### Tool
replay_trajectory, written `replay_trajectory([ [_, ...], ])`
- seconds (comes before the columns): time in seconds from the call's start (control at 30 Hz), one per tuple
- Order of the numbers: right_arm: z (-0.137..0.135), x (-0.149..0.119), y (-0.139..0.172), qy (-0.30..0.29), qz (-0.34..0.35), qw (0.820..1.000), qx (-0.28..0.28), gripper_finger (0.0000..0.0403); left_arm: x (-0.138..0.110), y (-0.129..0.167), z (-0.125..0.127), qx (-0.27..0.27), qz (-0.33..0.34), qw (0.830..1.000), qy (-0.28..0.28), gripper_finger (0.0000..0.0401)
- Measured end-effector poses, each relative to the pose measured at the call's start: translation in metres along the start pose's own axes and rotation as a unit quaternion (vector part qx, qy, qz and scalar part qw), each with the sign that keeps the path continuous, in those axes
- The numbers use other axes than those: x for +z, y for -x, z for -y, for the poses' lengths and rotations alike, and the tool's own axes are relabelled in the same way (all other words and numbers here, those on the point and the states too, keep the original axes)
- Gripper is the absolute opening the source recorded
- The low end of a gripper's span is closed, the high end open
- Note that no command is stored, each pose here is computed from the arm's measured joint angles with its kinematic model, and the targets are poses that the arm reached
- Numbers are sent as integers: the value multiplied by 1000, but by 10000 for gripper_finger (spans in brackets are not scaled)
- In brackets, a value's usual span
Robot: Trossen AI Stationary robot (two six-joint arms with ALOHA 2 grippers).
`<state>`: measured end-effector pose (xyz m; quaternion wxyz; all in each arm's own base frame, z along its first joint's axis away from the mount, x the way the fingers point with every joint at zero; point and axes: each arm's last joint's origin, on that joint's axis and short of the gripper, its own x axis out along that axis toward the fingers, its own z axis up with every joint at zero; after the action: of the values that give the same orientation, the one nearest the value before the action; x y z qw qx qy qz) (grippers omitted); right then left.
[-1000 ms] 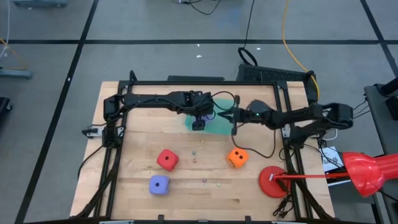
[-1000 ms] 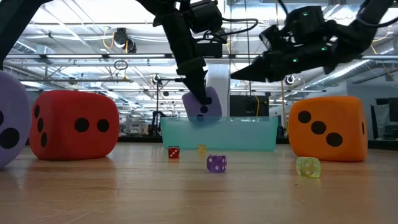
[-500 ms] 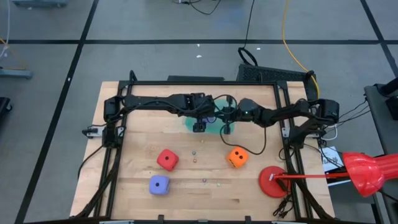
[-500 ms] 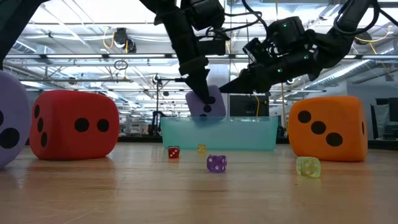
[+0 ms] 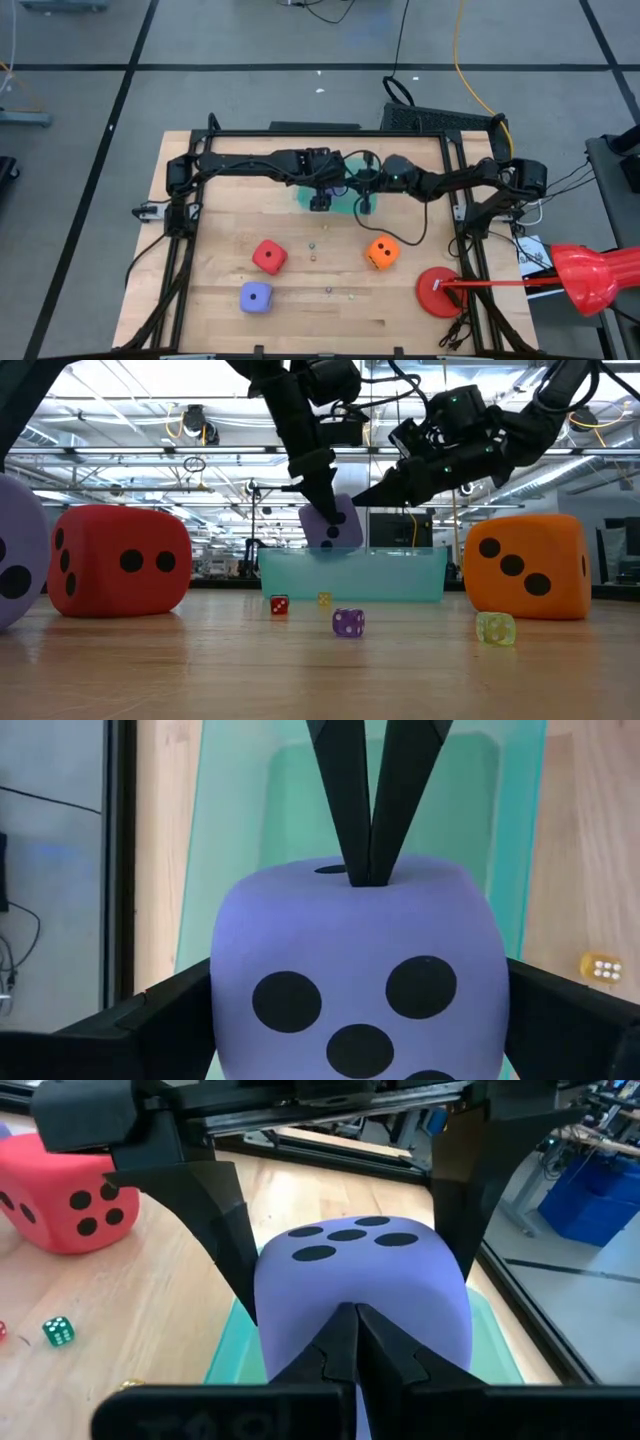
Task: Pick & Place Dice
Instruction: Put the top large purple dice into the blue bin
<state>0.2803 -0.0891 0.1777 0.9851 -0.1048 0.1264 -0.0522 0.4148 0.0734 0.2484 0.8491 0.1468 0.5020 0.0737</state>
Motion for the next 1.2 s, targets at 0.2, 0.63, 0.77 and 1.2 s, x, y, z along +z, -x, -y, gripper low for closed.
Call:
replay_trajectory([
  [0.2,1,-1,0,-4,-4,1000,3,0,2,1,4,0,3,1000,-12,399],
  [0.63,1,-1,0,-10,-4,1000,1,0,2,1,3,1,5,1000,-10,399],
  [0.77,1,-1,0,-3,-4,1000,0,0,2,2,2,1,3,1000,-4,399],
  [1.2,-9,26,13,44,38,998,-7,0,3,-2,0,6,36,999,17,399],
])
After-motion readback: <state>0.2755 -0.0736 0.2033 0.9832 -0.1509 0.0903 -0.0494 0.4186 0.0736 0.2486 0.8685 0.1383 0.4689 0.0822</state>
